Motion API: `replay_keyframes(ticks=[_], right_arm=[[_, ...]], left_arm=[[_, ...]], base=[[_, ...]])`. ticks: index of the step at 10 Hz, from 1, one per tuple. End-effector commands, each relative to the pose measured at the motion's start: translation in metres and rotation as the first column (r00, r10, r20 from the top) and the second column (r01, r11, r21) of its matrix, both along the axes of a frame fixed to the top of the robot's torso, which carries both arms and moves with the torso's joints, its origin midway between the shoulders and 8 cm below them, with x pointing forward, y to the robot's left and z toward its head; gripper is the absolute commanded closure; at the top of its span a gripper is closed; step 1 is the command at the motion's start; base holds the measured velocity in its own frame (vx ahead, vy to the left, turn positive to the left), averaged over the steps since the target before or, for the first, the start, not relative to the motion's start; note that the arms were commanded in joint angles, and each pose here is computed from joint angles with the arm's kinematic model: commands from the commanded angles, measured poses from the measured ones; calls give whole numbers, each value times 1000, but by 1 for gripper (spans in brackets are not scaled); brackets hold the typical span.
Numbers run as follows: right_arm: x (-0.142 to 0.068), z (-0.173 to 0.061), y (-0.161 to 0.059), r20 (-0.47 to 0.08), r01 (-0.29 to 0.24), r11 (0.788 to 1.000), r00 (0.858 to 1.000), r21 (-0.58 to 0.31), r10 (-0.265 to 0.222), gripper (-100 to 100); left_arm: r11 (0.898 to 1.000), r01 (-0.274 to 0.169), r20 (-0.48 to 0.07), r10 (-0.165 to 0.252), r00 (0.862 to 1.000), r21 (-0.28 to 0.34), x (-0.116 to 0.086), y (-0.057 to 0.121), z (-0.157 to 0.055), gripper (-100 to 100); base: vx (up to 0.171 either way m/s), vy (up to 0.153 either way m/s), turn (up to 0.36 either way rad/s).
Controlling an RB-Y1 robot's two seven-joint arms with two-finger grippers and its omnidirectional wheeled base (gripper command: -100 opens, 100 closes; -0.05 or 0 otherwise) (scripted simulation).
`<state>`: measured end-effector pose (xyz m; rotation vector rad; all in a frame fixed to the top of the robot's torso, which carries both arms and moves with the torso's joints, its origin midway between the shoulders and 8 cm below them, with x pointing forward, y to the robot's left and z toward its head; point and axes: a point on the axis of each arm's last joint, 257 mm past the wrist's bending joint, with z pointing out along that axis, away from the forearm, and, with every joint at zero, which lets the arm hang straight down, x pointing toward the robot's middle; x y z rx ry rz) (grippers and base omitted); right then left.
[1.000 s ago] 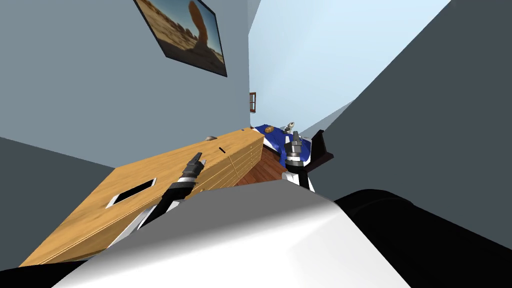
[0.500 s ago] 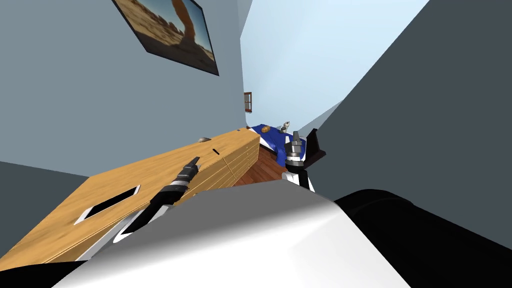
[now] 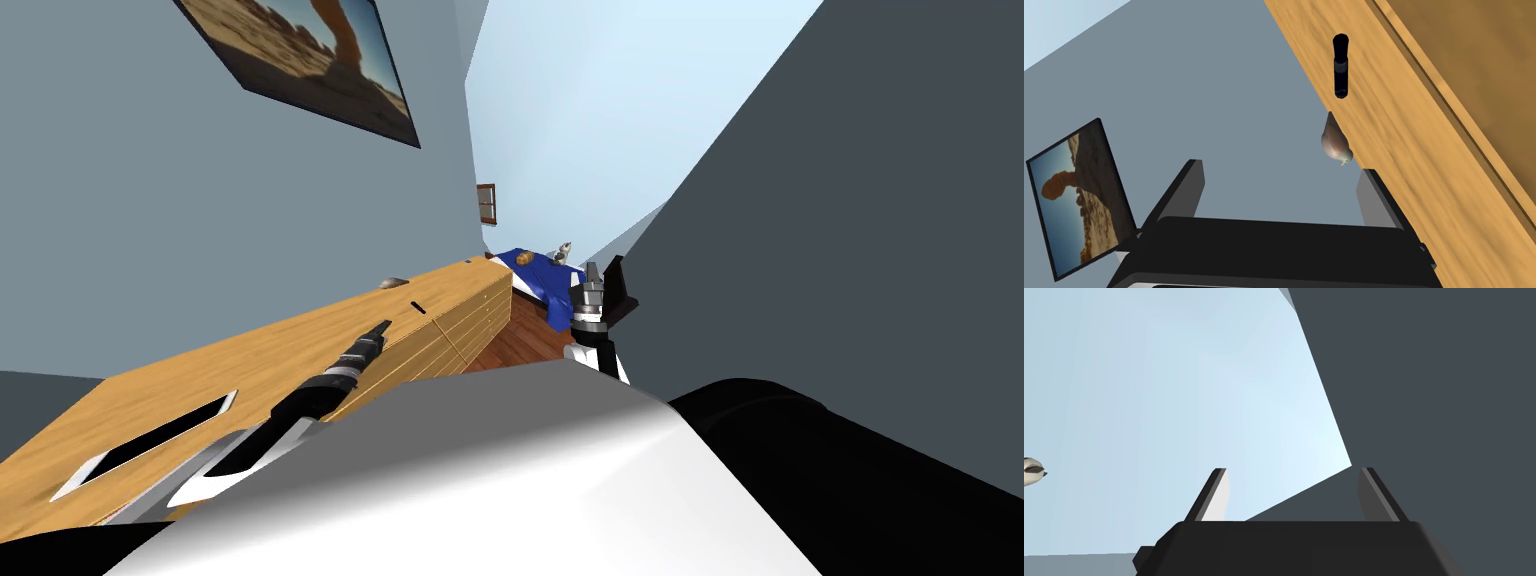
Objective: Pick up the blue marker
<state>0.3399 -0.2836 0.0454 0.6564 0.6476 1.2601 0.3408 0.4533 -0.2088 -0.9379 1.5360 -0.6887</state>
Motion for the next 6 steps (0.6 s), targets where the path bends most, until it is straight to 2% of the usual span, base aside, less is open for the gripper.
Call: replay_keyframes(ticks=[1, 3, 4, 6], right_arm=[[0, 0, 0, 0, 0, 1000, 1000, 0, 0, 0], [0, 0, 0, 0, 0, 1000, 1000, 0, 0, 0], [0, 0, 0, 0, 0, 1000, 1000, 0, 0, 0], [0, 0, 0, 0, 0, 1000, 1000, 0, 0, 0]], left_arm=[[1000, -5, -35, 6, 999, 30, -3, 10, -4, -100], [995, -37, -125, 49, 991, 96, -14, 43, -19, -100], [994, -29, -128, 43, 991, 103, -12, 43, -18, -100], [983, -51, -209, 87, 974, 174, -23, 75, -29, -100]], base=[[31, -77, -36], [71, -90, -102], [55, -69, -31], [55, -79, -100]])
